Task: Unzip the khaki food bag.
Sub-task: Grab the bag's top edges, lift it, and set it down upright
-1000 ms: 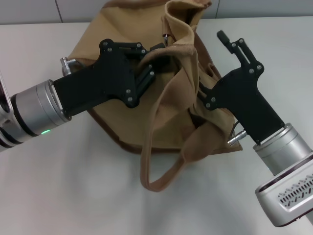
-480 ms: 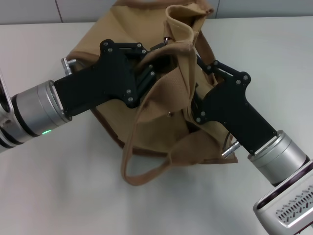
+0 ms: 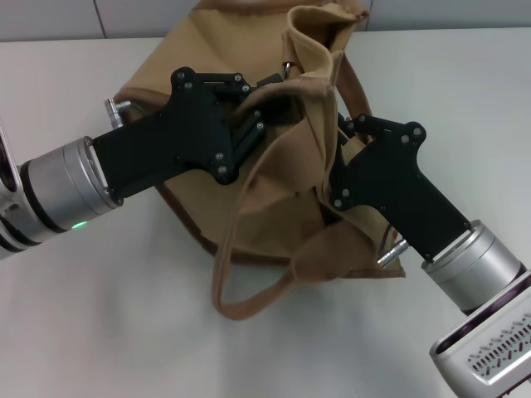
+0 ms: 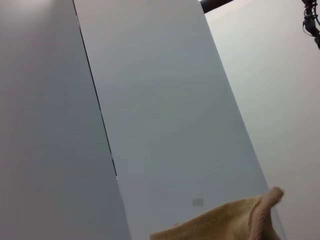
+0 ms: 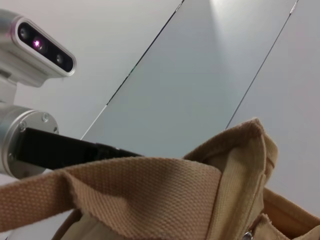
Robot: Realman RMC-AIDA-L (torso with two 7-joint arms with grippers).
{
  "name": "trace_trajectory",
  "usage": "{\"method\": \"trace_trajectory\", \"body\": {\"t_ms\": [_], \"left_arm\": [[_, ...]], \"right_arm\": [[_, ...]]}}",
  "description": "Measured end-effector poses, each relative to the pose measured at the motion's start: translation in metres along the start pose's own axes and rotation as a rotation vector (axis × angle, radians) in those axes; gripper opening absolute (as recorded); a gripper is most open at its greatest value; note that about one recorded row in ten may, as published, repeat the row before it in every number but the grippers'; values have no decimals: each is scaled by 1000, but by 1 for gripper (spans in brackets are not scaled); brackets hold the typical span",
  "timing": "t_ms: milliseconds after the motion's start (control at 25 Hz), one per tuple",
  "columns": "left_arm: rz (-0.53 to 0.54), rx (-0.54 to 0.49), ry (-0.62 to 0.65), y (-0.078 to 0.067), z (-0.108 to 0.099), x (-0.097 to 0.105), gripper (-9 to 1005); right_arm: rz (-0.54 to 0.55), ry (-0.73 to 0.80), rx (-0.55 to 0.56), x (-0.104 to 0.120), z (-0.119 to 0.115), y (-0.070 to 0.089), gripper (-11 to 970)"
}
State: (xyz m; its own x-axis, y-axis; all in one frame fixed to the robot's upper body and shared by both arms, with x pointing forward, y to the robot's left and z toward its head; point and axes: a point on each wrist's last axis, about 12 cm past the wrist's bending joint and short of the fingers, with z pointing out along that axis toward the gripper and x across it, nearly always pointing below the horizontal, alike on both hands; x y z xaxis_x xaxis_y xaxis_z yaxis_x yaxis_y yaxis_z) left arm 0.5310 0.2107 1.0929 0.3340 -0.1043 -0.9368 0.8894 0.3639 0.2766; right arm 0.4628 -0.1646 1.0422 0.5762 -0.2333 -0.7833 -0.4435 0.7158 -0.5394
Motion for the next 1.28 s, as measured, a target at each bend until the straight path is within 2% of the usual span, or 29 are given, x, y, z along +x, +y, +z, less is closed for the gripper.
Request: {"method": "trace_trajectory", "body": {"t_ms": [200,360,560,640,680,840,1040,1280], "left_arm": [[2,9,-23,-1,-1,-3,81],[6,-22,-48,0,-4,-6,81],[5,-115,-86,1,-16,-8,81],[12,-196,-110,1,-28,-10,81],[12,-196,-110,1,-28,-10,81],[22,-304,-135,0,-50,-13,82],[21,-347,-137,-3,-59,-14,82],[6,-370,-118,-8,-66,-10,82]], "right_arm": [[-7,10,6,2,-3,-2,3],[-10,28,18,3,-11,-2,3],[-26,73,33,7,-30,-3,3],[-23,107,50,10,-46,-5,3],[-23,107,50,10,-46,-5,3],[-4,142,81,13,-69,-11,4],[5,164,97,16,-79,-17,4],[50,168,146,17,-77,-23,4]]}}
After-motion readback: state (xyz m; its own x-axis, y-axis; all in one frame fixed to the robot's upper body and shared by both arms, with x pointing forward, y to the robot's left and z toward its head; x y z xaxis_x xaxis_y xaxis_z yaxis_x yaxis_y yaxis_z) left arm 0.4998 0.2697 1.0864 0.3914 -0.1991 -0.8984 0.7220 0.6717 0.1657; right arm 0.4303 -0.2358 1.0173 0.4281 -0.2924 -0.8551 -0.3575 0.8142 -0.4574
